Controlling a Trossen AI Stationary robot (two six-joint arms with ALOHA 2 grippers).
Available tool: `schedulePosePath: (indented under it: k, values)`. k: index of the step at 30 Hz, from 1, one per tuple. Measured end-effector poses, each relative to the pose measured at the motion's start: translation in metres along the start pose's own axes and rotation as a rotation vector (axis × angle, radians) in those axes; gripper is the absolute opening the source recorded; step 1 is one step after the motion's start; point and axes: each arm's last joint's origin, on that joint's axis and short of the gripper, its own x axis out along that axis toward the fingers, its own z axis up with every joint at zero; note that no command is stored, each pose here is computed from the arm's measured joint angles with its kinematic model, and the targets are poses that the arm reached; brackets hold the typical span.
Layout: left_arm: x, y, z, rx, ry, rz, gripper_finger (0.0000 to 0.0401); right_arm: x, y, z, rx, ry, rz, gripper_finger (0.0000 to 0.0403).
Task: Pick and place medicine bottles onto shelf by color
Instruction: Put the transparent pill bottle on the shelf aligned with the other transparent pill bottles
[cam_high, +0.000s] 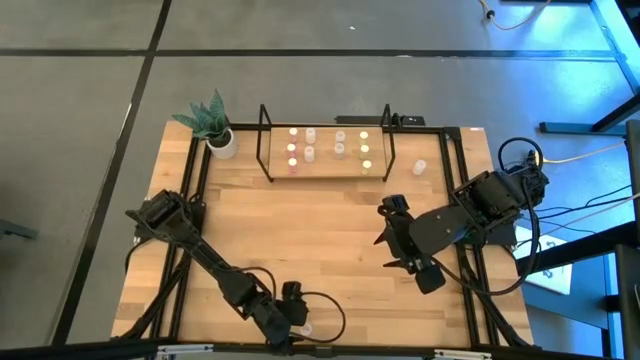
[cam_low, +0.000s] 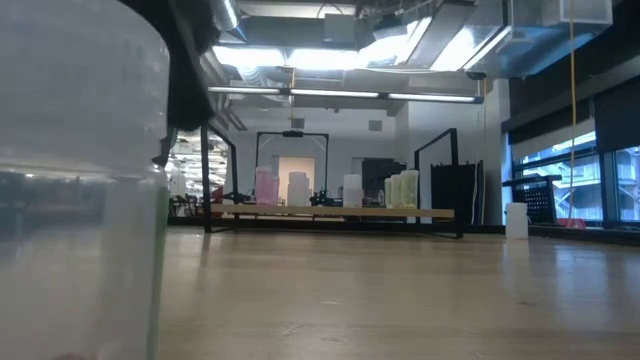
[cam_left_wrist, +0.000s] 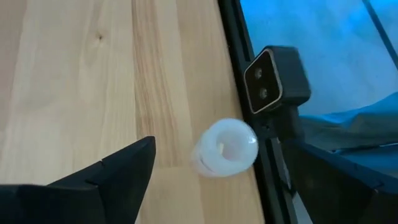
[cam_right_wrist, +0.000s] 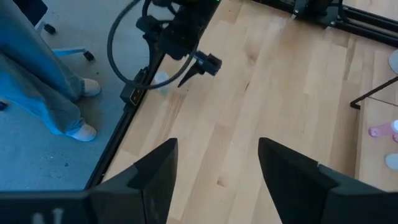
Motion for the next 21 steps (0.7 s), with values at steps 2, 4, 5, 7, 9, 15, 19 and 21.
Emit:
schedulePosePath:
  k: [2, 4, 5, 7, 9, 15, 19, 21]
  values:
    - [0.004, 0.001, -0.002, 0.001, 0.005, 0.005, 0.0346, 0.0, 0.0, 0.0, -0.001, -0.004, 0.0, 0.0224]
    - [0.008, 0.002, -0.003, -0.001, 0.004, 0.008, 0.0346, 0.0, 0.0, 0.0, 0.001, -0.005, 0.0, 0.0224]
    - [0.01, 0.002, -0.004, -0.001, 0.003, 0.014, 0.0346, 0.0, 0.0, 0.001, 0.001, -0.005, 0.0, 0.0224]
    - [0.014, 0.002, -0.006, -0.002, -0.004, 0.019, 0.0346, 0.0, 0.0, 0.001, 0.0, -0.011, 0.001, 0.0224]
    - [0.017, 0.002, -0.007, -0.002, -0.007, 0.019, 0.0346, 0.0, 0.0, 0.001, 0.002, -0.011, 0.001, 0.0224]
    - [0.018, 0.002, -0.007, -0.005, -0.017, 0.017, 0.0346, 0.0, 0.0, 0.002, 0.003, -0.025, 0.003, 0.0224]
    - [0.018, 0.002, -0.007, -0.005, -0.017, 0.023, 0.0346, 0.0, 0.0, 0.004, 0.005, -0.039, 0.004, 0.0224]
    - [0.018, 0.003, -0.007, -0.005, -0.023, 0.046, 0.0346, 0.0, 0.0, 0.004, 0.004, -0.039, 0.004, 0.0224]
